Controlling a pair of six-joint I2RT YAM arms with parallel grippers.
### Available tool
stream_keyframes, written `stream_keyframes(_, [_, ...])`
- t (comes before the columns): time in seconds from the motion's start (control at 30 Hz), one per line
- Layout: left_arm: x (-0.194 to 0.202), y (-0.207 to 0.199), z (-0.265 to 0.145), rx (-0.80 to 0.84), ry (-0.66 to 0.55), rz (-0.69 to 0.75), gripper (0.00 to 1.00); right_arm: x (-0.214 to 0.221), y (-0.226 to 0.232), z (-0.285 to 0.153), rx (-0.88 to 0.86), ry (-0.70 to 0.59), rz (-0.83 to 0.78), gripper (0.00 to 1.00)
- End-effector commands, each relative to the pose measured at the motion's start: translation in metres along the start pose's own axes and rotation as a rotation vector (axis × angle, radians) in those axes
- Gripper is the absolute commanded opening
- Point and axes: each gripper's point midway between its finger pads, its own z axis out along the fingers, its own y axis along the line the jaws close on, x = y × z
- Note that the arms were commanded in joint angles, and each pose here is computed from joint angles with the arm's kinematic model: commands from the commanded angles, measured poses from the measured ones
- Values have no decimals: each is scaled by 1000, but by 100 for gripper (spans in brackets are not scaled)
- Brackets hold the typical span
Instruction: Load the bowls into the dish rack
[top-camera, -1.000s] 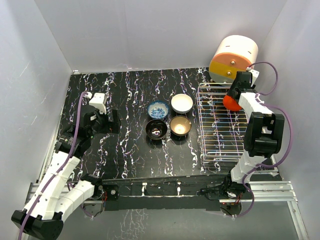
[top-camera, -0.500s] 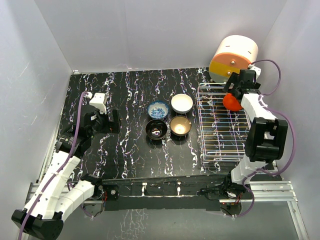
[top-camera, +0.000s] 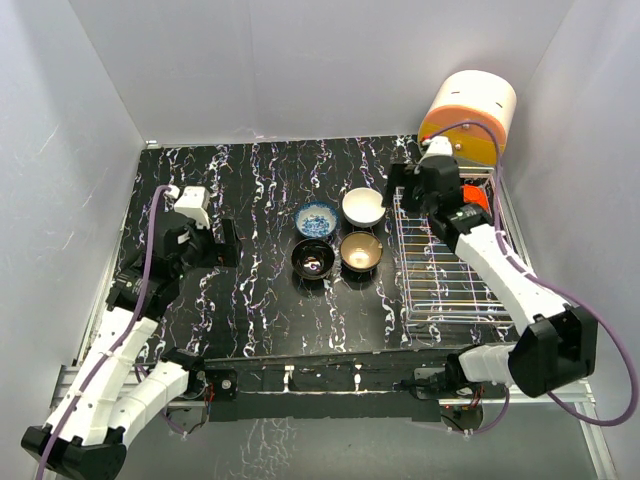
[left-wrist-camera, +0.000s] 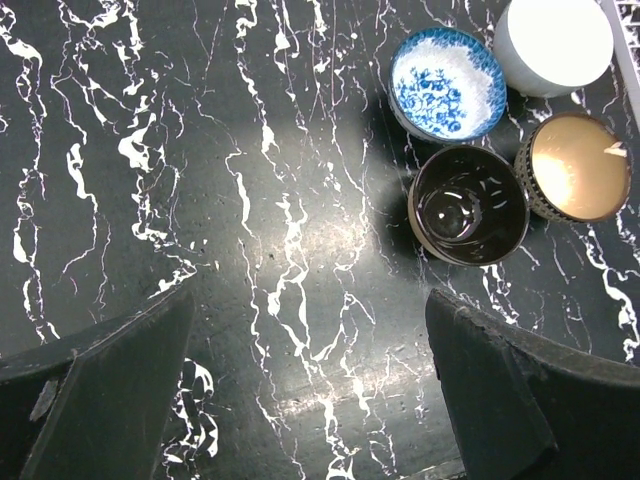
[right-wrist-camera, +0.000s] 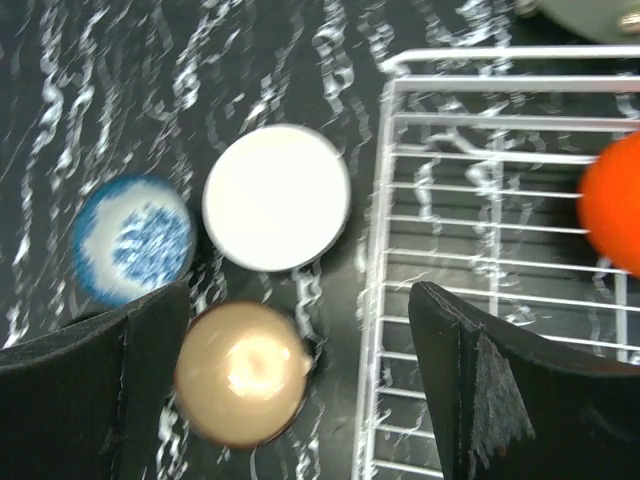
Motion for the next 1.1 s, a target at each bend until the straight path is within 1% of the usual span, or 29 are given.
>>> stream_keyframes(0.0, [-19, -6, -18, 23, -58, -28, 97, 28, 46, -23, -133, 70, -66, 93])
stream_keyframes(0.17, [-21, -7, -27, 25, -74, -42, 97, 70, 112, -42, -299, 152, -179, 90])
stream_keyframes(0.3, [-21, -4, -32, 12, -85, -53, 97, 110, 160, -47, -398, 232, -277, 89])
stream_keyframes(0.47, [-30, 10, -49, -70, -125, -84, 97, 154, 208, -51, -530, 296, -350, 87])
stream_keyframes(0.6, [-42, 20, -67, -123, -182, -97, 97, 179, 229, -43, -582, 347, -404, 83])
stream_keyframes(0.73, [-49, 23, -78, -131, -227, -104, 97, 191, 242, -29, -585, 366, -448, 81])
stream_keyframes(0.87, [-45, 26, -80, -144, -227, -104, 97, 197, 249, -20, -589, 373, -477, 78])
stream_keyframes(0.9, [-45, 27, -80, -149, -226, -105, 97, 207, 248, -13, -581, 394, -494, 77])
stream_keyframes(1.0, [-42, 29, -80, -160, -226, -105, 97, 218, 247, -3, -560, 413, -523, 76])
stream_keyframes(1.07, [-41, 30, -81, -164, -228, -106, 97, 223, 246, 2, -545, 420, -538, 71])
